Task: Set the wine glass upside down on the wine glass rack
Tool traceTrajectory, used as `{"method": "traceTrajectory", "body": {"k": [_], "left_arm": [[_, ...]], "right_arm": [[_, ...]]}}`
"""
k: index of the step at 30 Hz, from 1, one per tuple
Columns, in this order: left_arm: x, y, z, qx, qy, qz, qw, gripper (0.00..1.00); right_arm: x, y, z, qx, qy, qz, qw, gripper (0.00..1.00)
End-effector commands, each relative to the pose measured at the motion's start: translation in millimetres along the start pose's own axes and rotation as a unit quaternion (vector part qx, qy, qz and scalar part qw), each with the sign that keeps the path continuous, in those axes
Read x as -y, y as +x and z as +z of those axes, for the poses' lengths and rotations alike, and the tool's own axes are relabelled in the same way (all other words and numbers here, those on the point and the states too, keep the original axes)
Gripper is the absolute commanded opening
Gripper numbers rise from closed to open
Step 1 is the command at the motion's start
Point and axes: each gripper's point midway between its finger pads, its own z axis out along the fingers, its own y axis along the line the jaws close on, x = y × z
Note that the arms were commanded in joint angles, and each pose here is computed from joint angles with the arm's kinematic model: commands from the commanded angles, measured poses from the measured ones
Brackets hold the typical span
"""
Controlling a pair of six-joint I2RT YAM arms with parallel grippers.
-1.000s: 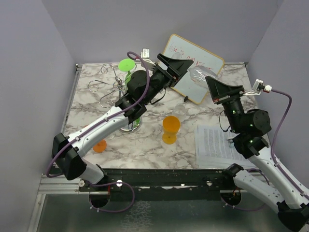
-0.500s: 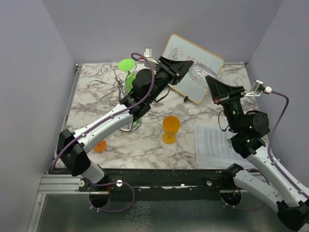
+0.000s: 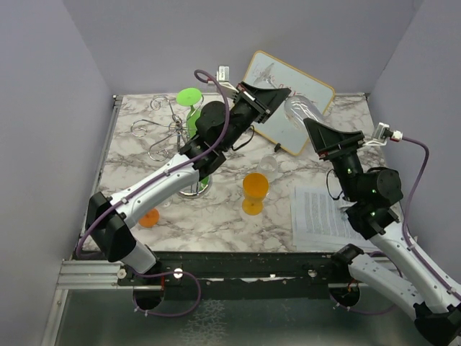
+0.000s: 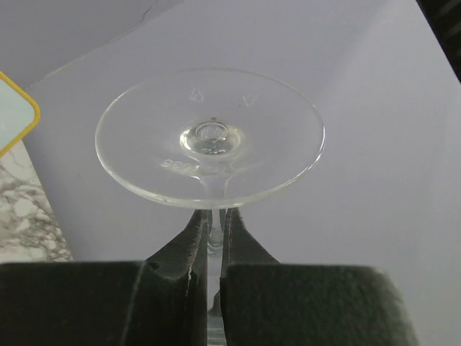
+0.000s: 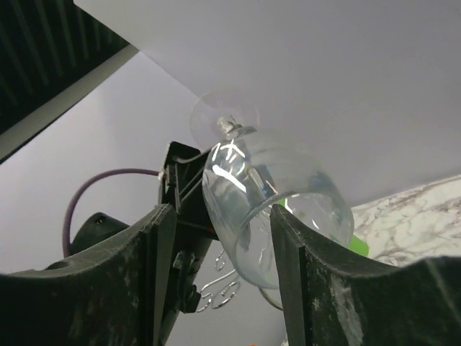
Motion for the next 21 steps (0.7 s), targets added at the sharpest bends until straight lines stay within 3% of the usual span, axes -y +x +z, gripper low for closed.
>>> {"method": "traceTrajectory", "body": {"k": [1,5,9,13,17,21], "left_arm": [[51.7,-9.1,0.7,0.006,0.082,0.118,0.99,0.0],[71.2,-12.7,-0.6,0.008,0.116,0.219,0.969,0.0],[88.9,-12.8,-5.1,0.005,0.157,0.339,0.928,0.0],[94.7,-5.3,-14.8,-0.01,0.198,0.447,0.872,0.0],[83.4,4.1,-24.3,-0.024,0.223,0.539,0.812,0.0],[72.7,11.4,-32.1,-0.036,0.24,0.593,0.767,0.0]], "right_arm": [[-7.2,-0.2,-9.3,-0.028,0.009,-0.024,0.999,0.65],[2.1,-4.6,-13.8,-0.036,0.057,-0.031,0.997,0.72],[18.1,-7.2,-21.3,-0.048,0.12,-0.047,0.991,0.84],[-6.7,-10.6,-23.8,-0.046,0.045,-0.083,0.994,0.92],[-41.1,-6.4,-20.7,-0.073,-0.032,-0.105,0.991,0.93],[-74.4,2.1,-10.3,-0.119,-0.085,-0.095,0.985,0.92]]}}
